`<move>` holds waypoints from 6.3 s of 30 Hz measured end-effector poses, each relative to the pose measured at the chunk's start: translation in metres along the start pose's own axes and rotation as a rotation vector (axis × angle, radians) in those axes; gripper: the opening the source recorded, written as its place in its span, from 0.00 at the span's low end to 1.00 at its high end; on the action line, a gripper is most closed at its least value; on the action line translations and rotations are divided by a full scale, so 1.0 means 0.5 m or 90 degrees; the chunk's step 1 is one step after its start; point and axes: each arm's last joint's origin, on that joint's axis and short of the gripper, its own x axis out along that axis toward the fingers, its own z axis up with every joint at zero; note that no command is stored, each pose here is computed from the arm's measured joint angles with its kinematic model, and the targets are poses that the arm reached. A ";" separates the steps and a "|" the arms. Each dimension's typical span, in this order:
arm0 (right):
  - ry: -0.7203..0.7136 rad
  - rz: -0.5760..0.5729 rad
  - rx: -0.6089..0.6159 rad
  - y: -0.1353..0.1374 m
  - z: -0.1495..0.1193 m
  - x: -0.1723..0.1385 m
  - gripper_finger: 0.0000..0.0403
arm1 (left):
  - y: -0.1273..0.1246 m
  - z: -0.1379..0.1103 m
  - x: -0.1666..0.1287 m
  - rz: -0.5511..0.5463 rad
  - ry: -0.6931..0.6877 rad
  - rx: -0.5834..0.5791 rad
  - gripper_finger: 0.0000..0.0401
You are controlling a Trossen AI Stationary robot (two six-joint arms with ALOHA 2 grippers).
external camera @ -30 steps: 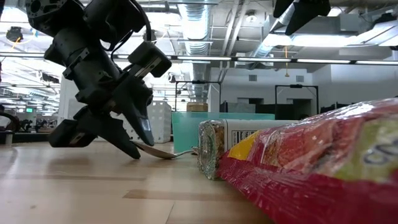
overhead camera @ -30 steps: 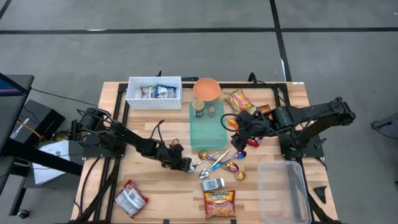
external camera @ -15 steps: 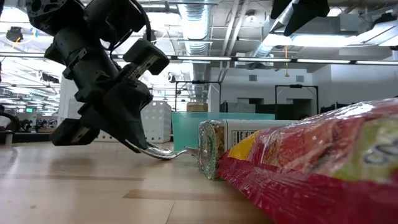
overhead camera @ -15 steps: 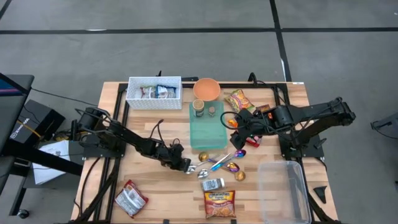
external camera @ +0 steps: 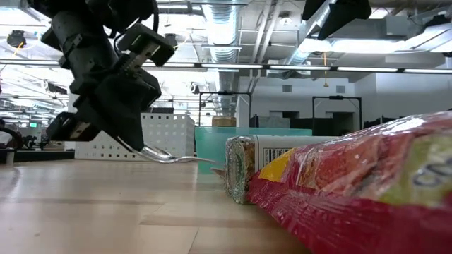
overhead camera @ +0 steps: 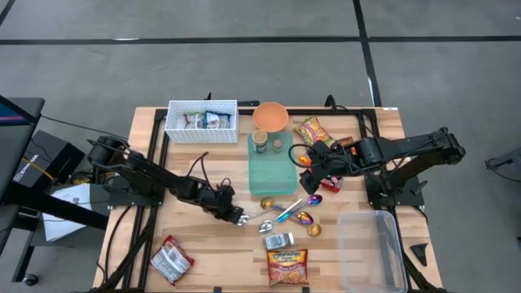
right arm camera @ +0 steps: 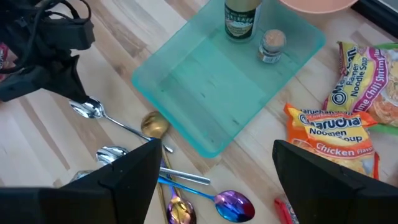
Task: Pick & Place Food Item
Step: Put the left silver spoon into the transparent bin
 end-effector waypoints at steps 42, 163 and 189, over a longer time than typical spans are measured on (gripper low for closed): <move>0.115 0.248 -0.129 0.028 0.055 0.082 0.75 | -0.114 0.030 -0.159 -0.031 -0.209 0.445 0.00; 0.499 0.513 -0.867 -0.033 -0.364 -0.166 0.00 | -0.010 0.063 -0.283 -0.047 -0.479 0.384 0.26; 0.545 0.497 -0.970 0.056 -0.404 -0.045 0.00 | -0.011 0.063 -0.284 -0.064 -0.477 0.347 0.26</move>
